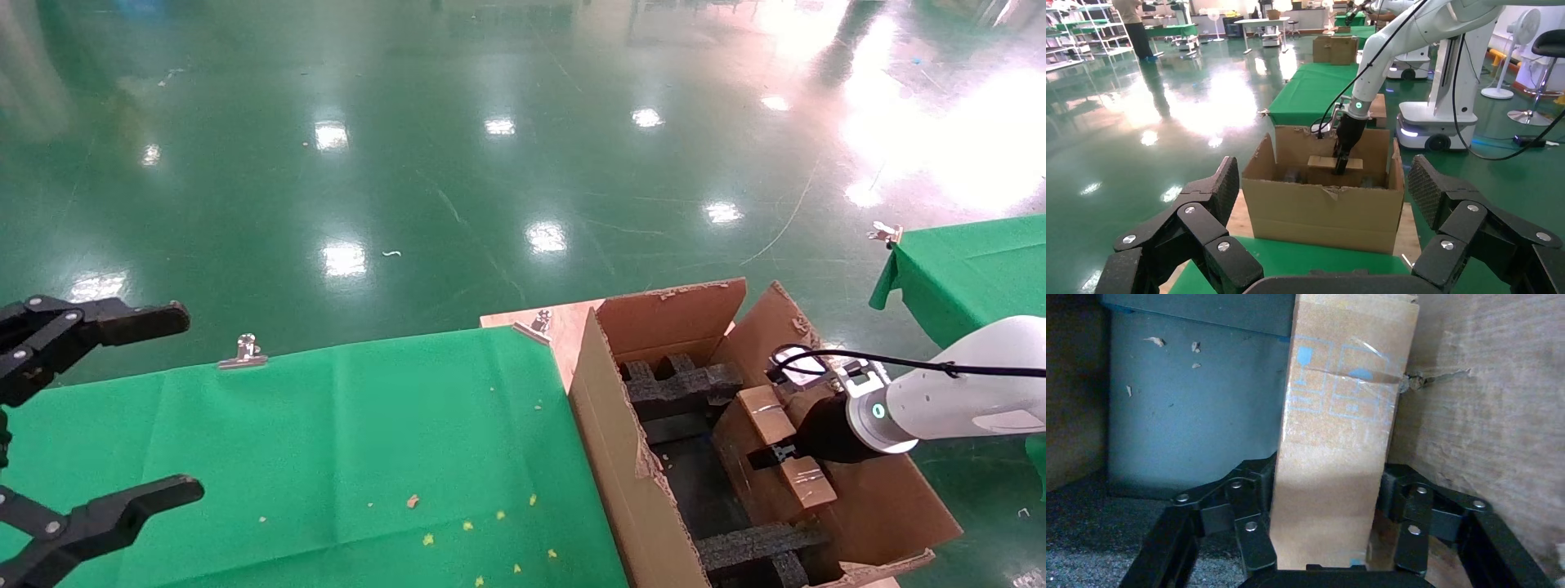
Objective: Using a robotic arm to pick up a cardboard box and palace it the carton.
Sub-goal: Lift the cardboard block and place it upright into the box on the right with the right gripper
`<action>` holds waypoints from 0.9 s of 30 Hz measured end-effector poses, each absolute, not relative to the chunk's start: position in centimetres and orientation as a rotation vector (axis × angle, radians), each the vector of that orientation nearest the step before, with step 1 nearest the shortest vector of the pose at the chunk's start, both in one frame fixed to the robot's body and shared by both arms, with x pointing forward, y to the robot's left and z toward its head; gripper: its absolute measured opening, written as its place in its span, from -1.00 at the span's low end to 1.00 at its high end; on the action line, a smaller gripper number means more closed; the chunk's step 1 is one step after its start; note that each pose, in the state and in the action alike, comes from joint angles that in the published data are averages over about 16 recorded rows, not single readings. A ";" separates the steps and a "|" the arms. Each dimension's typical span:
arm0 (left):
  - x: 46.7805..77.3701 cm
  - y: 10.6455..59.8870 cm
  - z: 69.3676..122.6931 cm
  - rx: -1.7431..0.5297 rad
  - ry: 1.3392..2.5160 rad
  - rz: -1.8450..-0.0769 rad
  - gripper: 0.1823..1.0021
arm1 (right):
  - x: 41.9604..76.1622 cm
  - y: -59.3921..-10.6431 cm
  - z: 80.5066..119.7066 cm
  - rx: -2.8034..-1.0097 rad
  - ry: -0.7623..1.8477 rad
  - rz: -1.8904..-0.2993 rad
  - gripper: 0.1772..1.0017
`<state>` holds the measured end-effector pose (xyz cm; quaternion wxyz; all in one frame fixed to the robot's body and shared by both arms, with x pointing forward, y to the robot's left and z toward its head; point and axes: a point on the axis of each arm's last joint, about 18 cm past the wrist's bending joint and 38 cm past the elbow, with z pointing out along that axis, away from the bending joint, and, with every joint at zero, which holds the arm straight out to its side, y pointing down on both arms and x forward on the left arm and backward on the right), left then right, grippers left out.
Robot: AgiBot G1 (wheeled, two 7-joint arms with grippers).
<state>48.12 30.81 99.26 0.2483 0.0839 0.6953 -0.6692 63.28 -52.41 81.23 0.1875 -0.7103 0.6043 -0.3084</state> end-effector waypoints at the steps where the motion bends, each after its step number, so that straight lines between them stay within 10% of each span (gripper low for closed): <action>1: 48.1 30.8 99.3 0.229 1.895 -1.824 1.00 | 63.3 -52.4 81.3 -1.999 1.700 -0.869 -0.59; 27: 48.1 30.8 99.3 0.229 1.895 -1.824 1.00 | 63.4 -51.2 87.3 -1.918 1.505 -0.967 0.57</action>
